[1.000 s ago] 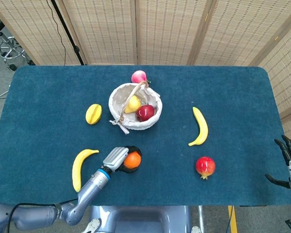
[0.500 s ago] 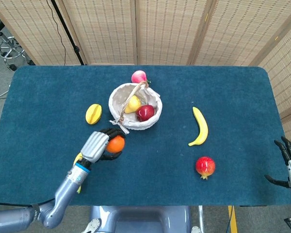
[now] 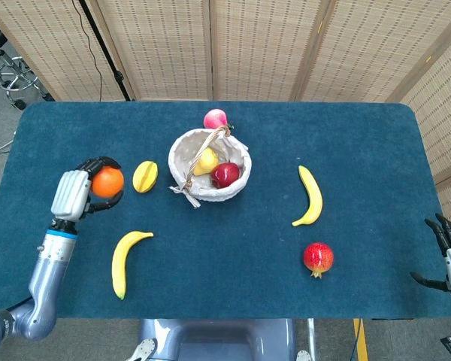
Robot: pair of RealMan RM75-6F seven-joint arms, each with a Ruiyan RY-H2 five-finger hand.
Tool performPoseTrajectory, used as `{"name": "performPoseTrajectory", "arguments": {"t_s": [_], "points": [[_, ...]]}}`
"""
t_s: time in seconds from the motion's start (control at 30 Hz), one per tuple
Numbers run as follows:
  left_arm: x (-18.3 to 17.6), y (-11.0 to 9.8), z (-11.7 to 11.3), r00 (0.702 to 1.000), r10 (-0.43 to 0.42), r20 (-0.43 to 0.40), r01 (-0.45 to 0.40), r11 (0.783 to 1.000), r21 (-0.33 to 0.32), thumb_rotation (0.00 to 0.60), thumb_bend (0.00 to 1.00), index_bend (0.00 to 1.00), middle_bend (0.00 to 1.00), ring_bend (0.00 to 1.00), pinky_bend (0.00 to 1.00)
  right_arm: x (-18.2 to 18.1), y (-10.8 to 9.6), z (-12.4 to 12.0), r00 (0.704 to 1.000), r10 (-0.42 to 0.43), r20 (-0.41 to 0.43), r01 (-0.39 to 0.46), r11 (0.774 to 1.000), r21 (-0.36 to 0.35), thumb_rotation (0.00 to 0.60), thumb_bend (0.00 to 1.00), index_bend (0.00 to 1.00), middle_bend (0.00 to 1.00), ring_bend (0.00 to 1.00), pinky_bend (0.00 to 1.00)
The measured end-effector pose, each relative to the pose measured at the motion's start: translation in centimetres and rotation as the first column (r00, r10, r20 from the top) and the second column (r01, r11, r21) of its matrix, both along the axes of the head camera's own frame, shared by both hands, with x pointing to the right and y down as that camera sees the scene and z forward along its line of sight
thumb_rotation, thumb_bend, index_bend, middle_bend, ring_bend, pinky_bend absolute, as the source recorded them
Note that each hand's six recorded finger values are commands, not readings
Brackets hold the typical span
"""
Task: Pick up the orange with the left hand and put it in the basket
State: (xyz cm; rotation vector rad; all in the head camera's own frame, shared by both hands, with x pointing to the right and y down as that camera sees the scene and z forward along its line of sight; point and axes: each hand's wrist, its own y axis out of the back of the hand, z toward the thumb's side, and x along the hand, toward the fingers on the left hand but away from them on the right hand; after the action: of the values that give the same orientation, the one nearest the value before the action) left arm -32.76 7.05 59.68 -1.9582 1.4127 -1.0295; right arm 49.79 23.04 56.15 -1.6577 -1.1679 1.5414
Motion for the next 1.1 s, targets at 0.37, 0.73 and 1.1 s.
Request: {"name": "performPoseTrajectory", "arguments": {"t_s": [0.37, 0.73, 1.1], "points": [[-2.5, -6.0, 4.1, 0.964, -0.23, -0.137, 0.193, 0.952, -0.238, 0.6, 0.51, 0.64, 0.52, 0.47, 0.5, 0.6, 0.5, 0.3, 1.0, 0.008, -0.017, -0.009, 1.0, -0.019, 0.6, 0.0, 0.08, 0.0, 0.0, 0.0], [4.6, -10.9, 5.8, 0.941, -0.227, -0.251, 0.135, 0.932, -0.336, 0.6, 0.51, 0.64, 0.52, 0.47, 0.5, 1.3, 1.1, 1.0, 0.999, 0.027, -0.019, -0.028, 0.999, -0.04, 0.6, 0.0, 0.08, 0.0, 0.0, 0.0], [12.0, -8.4, 6.7, 0.934, -0.15, -0.325, 0.013, 0.922, -0.387, 0.6, 0.51, 0.64, 0.52, 0.47, 0.5, 1.1, 1.4, 0.7, 1.0, 0.021, -0.001, -0.021, 0.999, -0.032, 0.6, 0.0, 0.09, 0.0, 0.0, 0.0]]}}
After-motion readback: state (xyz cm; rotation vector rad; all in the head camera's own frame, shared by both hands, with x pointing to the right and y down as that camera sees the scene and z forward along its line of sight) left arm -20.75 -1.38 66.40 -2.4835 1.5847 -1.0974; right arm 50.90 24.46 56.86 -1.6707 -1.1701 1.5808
